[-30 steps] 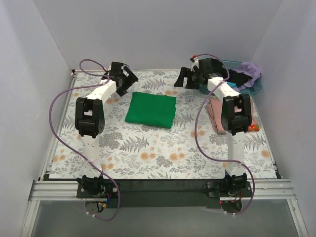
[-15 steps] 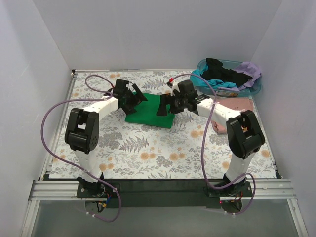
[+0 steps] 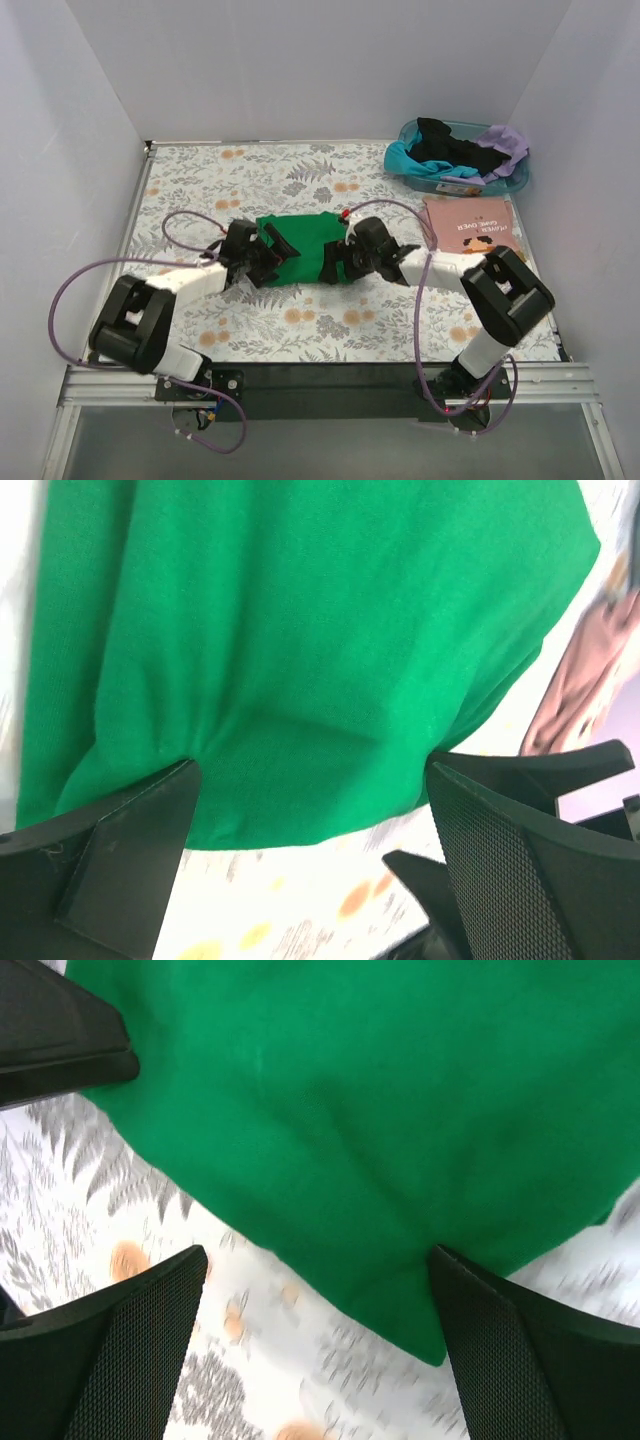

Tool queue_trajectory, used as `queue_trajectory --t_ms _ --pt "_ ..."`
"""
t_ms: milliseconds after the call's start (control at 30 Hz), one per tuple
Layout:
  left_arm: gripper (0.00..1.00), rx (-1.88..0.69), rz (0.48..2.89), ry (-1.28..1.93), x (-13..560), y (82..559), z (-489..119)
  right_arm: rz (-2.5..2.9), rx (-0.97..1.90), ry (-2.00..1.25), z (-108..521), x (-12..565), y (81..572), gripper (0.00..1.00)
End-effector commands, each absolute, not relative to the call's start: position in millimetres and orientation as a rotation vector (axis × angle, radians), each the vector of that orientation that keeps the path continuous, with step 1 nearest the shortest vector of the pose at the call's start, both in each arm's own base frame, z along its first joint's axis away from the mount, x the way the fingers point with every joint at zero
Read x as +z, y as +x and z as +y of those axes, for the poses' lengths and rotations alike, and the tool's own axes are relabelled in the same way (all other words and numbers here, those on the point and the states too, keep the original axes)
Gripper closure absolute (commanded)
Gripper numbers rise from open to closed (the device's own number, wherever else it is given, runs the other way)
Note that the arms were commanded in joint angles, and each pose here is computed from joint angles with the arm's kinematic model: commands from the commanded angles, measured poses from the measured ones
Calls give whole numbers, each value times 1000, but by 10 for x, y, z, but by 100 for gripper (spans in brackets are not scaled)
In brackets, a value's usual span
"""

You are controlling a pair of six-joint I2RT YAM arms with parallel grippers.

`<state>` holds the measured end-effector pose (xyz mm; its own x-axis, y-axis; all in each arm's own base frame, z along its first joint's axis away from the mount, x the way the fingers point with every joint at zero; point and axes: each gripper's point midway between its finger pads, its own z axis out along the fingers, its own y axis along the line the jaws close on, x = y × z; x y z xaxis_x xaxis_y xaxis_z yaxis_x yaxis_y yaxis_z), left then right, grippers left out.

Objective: Fold and stack the t-shirts
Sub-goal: Fold the tshirt, then neatly place the folded tshirt to the corner

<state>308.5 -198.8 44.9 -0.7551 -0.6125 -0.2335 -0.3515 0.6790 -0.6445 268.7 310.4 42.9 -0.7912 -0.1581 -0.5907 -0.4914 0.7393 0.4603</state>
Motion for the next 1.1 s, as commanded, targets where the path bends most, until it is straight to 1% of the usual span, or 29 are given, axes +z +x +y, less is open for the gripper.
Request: queue_trajectory --t_ms 0,33,67,100,133,167,233,267,300,367,400,433,467,500,533,600,700,833,967,1067 --pt "2 -572 2664 -896 -100 2177 -1622 2575 703 -430 2741 93 2124 2" --pt "2 -587 2656 -904 -104 1977 -1551 2575 681 -453 2726 59 1992 2" --pt "2 -606 2650 -910 -95 1893 -1543 2609 669 -431 2645 -30 1832 2" --pt "2 -672 2638 -903 -28 1831 -1581 2596 682 -433 2645 11 1752 2" --pt "2 -683 2654 -910 -53 1692 -1566 2588 677 -474 2677 3 1623 2" --pt "2 -766 2588 -876 130 1723 -1611 2586 684 -476 2689 15 1561 2" --pt "2 -800 2553 -863 245 1687 -1612 2551 702 -489 2745 118 1461 2" --pt "2 -818 2510 -864 392 1690 -1587 2529 706 -489 2775 184 1462 1" --pt "2 -815 2486 -846 467 1711 -1573 2484 727 -486 2830 329 1498 2" --pt "2 -722 2448 -843 548 1752 -1432 2431 738 -498 2898 487 1538 2" --pt "2 -698 2405 -850 704 1831 -1393 2407 749 -501 2925 573 1563 2" --pt "2 -629 2411 -860 723 1819 -1309 2368 751 -514 2998 710 1622 2" --pt "2 -595 2401 -867 777 1841 -1264 2375 728 -526 2975 727 1619 1" --pt "2 -586 2367 -873 955 1918 -1249 2355 722 -526 2985 806 1654 2" --pt "2 -527 2388 -890 951 1891 -1187 2331 701 -542 2996 890 1706 2" --pt "2 -455 2335 -911 1119 2006 -1095 2308 627 -511 2919 985 1809 2" --pt "2 -346 2277 -968 1194 2072 -929 2259 539 -461 2813 1117 1953 2" --pt "2 -307 2213 -981 1309 2167 -848 2229 387 -378 2579 1118 2151 2" --pt "2 -325 2210 -973 1235 2162 -858 2265 342 -333 2486 1017 2277 1" --pt "2 -346 2212 -961 1194 2163 -886 2330 346 -317 2491 873 2357 5"
